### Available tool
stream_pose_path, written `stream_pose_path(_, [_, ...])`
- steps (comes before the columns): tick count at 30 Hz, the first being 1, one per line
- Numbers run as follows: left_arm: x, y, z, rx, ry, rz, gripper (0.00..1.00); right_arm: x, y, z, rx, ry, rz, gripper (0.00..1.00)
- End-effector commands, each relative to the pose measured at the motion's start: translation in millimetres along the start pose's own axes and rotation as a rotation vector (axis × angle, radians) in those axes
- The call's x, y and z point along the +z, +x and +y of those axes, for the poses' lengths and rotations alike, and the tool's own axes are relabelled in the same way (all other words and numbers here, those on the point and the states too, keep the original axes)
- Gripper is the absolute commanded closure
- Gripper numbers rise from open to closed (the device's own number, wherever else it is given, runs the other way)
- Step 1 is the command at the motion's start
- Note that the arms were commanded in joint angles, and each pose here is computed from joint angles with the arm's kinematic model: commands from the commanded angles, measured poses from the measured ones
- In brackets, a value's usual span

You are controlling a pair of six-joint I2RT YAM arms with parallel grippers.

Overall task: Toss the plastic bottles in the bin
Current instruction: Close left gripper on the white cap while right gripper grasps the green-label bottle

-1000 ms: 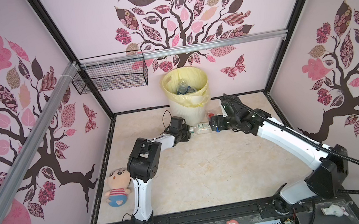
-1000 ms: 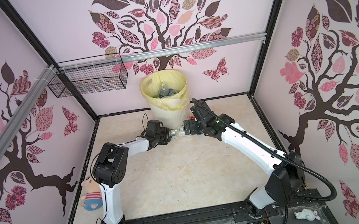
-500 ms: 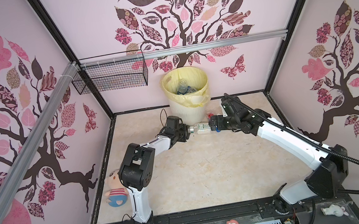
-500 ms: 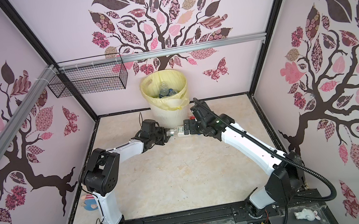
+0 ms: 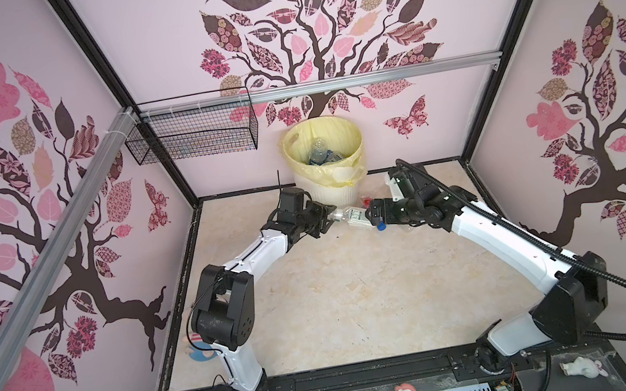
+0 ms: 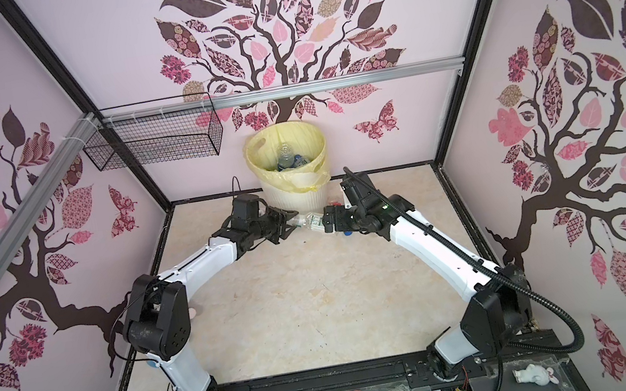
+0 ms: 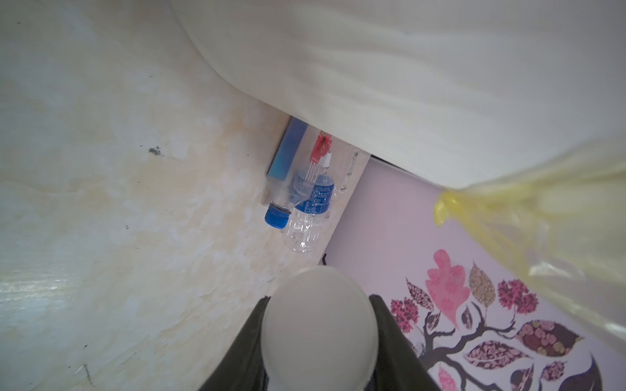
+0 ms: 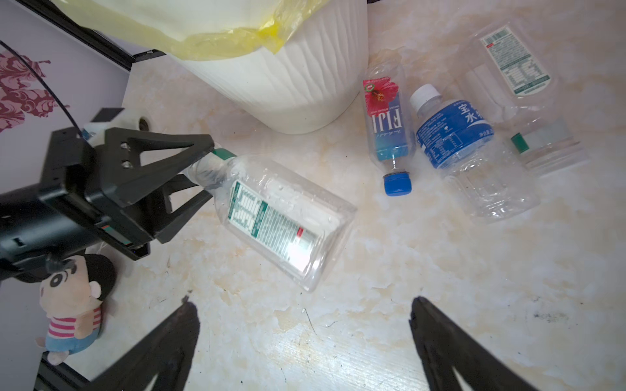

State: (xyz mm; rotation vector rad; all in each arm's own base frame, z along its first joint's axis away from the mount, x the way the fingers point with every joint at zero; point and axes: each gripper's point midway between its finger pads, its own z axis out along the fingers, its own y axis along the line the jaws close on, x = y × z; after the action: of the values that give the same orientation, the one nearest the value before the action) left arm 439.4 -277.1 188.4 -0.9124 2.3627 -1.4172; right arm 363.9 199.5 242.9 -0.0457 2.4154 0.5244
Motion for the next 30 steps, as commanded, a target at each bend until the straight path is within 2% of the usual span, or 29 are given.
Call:
stream_pose_path(1, [-26,19,-13,0.258,-0.039,0.072,0.79,-9,-10,6,-0.121,-0.013,0.0,0.01])
stream_pose_path(5, [-43,24,-15,0.413,-0.089,0.087,0.79,-8,-10,4,-0.204,0.005,0.018,0.0])
stream_pose_path(8, [-51,29,-25,0.512,-0.073,0.092,0.79,-8,-6,16,-0.249,-0.054,0.028,0.01])
stream_pose_path(13, [-55,37,-34,0.579,-0.039,0.113,0.8,0,13,40,-0.329,-0.129,0.064,0.0])
stream_pose_path(18, [-53,39,-28,0.56,-0.055,0.133,0.81,15,35,58,-0.437,-0.094,0.101,0.0])
stream_pose_path(30, [-51,38,-28,0.421,-0.065,0.154,0.83,34,59,50,-0.433,-0.067,0.109,0.02])
